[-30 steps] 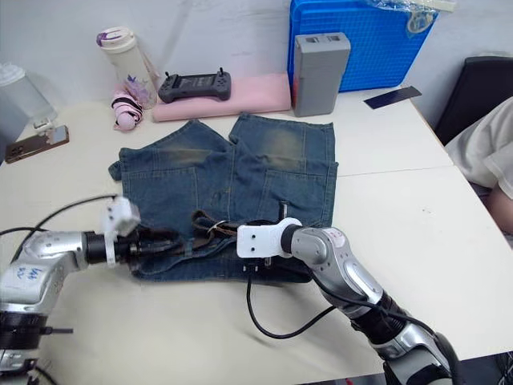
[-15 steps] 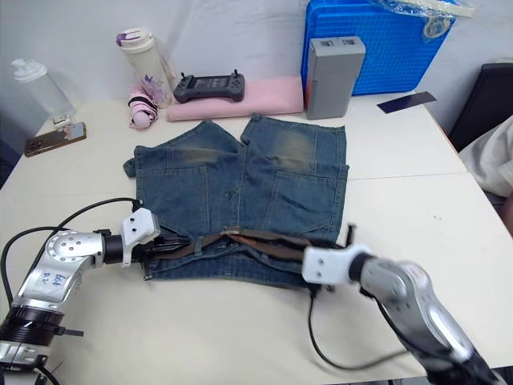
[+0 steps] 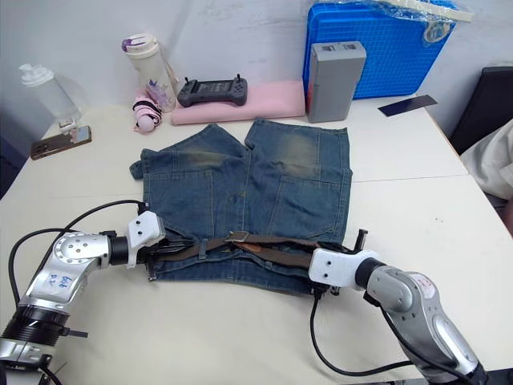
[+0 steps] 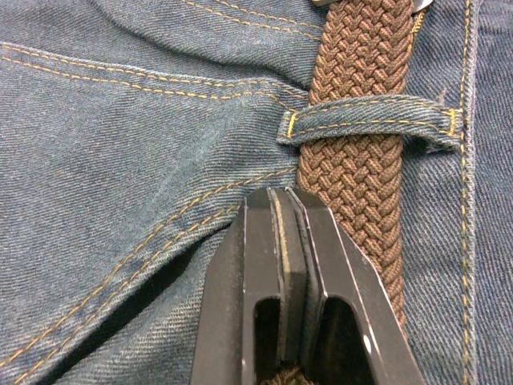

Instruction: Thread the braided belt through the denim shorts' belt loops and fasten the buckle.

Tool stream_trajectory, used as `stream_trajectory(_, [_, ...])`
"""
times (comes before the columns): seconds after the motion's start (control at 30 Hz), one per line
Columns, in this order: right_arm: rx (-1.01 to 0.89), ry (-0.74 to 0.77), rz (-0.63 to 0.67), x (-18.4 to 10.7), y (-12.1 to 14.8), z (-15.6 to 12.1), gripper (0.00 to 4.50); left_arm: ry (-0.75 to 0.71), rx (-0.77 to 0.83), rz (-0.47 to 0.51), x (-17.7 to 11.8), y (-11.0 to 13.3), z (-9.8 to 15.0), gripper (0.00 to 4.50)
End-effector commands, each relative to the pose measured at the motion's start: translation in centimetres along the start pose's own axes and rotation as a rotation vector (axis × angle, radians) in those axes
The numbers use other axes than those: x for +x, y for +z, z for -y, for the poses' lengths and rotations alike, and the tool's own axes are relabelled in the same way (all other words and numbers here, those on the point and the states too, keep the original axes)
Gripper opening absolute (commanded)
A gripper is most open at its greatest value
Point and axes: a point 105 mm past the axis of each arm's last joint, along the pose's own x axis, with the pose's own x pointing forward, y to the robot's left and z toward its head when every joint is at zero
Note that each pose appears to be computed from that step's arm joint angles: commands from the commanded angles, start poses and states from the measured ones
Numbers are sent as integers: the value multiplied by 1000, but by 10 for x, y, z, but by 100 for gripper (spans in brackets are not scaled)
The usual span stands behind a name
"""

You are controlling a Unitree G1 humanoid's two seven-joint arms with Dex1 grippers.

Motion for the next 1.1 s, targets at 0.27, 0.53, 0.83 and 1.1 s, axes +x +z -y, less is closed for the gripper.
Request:
stream_trajectory(0.27, [-12, -107, -184, -16, -43, 28, 0, -7, -64, -120, -2, -35, 10, 25])
stream_trajectory(0.53, [-49, -132, -251, -25, -66, 44, 0, -3, -64, -114, 0, -35, 10, 25])
stream_trajectory(0.83, [-35, -98, -118, -14, -52, 48, 92, 0, -75, -89, 6, -32, 11, 18])
stream_trajectory(1.1, [-5, -50, -90, -16, -51, 46, 431, 33, -80, -45, 6, -23, 4, 18])
